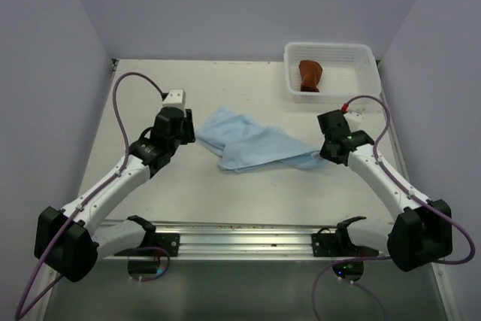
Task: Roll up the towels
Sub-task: Flatten the towel
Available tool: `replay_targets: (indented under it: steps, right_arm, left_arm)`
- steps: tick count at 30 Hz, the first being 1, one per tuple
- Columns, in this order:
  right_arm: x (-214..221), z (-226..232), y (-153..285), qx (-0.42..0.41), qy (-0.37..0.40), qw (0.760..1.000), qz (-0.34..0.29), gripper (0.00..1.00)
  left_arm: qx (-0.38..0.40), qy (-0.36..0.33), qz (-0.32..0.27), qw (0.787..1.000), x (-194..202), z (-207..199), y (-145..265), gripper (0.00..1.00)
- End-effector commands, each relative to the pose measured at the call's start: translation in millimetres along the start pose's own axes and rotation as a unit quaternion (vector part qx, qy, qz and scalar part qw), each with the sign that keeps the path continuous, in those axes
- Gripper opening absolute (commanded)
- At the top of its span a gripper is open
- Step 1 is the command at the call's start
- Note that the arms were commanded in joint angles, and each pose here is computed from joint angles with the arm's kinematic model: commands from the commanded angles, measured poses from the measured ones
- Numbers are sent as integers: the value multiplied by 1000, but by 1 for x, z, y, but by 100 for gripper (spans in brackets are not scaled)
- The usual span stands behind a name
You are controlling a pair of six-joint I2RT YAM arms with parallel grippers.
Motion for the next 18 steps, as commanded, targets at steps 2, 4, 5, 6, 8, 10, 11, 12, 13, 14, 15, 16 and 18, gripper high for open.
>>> replay_targets:
  steps: [2, 4, 5, 6, 8, 10, 11, 12, 13, 14, 15, 16, 18]
  right_arm:
    - [-15, -30, -3, 36, -12, 999, -12, 0]
    - [-20, -35, -7, 53, -13, 998, -14, 0]
    - [-21, -38, -10, 57, -14, 998, -10, 0]
    - [-21, -36, -14, 43, -16, 999, -1, 0]
    - [-22, -33, -21, 30, -21, 999, 4, 0]
    - [-21, -30, -28, 19, -22, 999, 16, 0]
    - [-21, -28, -29, 16, -21, 999, 19, 0]
    - [-20, -28, -31, 14, -19, 999, 22, 0]
    - [-20, -27, -33, 12, -20, 999, 22, 0]
    - [-20, -26, -34, 4, -22, 999, 26, 0]
    - [-20, -24, -35, -2, -21, 999, 26, 0]
    - [-19, -23, -36, -6, -23, 999, 27, 0]
    - [-20, -22, -37, -15, -23, 999, 29, 0]
  left_arm:
    - [25, 49, 41, 998, 17, -6, -11, 46]
    - [38, 61, 60, 996, 26, -8, -17, 46]
    - [39, 73, 70, 994, 31, -8, -19, 46]
    - [53, 78, 83, 992, 35, -11, -21, 45]
    - [64, 93, 97, 989, 45, -13, -30, 43]
    - [79, 98, 122, 985, 55, -18, -40, 41]
    - [83, 98, 128, 983, 57, -19, -43, 40]
    - [83, 99, 131, 983, 60, -19, -47, 40]
    - [84, 96, 132, 983, 63, -21, -54, 40]
    - [81, 92, 133, 983, 65, -20, -57, 40]
    - [76, 90, 135, 984, 67, -20, -60, 40]
    - [80, 89, 125, 985, 66, -23, -68, 40]
    - [75, 88, 125, 985, 67, -24, -75, 40]
Point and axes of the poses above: each gripper's point midway between its finger pads, its own y axis back along the fingers, its own z axis along the line the jaws close on, x = y × z, the point moved 10 cm from there along y, back along the fingers, and after that the axes turned 14 degrees about y, right-handed, at the moved point
